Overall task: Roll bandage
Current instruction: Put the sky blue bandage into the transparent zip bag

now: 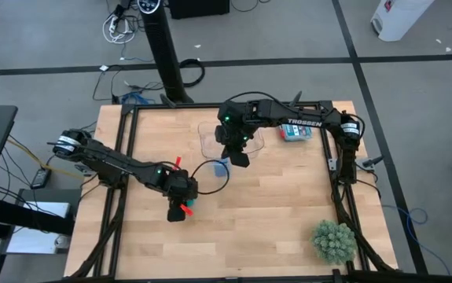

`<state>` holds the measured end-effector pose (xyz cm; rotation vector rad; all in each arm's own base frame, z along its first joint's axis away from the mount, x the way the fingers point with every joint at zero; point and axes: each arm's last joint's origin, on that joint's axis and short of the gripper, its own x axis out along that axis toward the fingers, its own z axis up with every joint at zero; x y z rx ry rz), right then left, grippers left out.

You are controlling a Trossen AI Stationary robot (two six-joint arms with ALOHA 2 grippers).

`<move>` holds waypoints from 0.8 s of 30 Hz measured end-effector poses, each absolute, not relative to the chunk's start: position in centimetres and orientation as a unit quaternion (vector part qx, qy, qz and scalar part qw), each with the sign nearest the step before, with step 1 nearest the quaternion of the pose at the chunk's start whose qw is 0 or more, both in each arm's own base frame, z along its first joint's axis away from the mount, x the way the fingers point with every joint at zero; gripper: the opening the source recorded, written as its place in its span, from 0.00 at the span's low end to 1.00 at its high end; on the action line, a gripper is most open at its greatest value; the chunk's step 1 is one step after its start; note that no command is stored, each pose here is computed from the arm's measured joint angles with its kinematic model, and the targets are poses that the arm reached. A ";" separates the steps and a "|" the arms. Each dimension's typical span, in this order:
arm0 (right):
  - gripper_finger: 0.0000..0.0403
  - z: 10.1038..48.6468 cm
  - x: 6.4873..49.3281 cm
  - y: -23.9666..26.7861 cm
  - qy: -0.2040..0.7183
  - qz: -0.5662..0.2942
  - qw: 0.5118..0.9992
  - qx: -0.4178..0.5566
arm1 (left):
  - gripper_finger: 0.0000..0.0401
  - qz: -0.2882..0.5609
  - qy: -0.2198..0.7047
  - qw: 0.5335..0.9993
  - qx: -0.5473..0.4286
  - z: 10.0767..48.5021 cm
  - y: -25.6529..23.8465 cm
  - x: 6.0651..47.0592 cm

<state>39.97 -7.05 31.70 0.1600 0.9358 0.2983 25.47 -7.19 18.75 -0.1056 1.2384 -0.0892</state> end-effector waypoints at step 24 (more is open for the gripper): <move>0.00 31.5 39.6 -8.0 0.459 0.140 0.874 0.072 | 0.05 0.041 0.534 0.841 -0.077 24.9 -6.5 26.0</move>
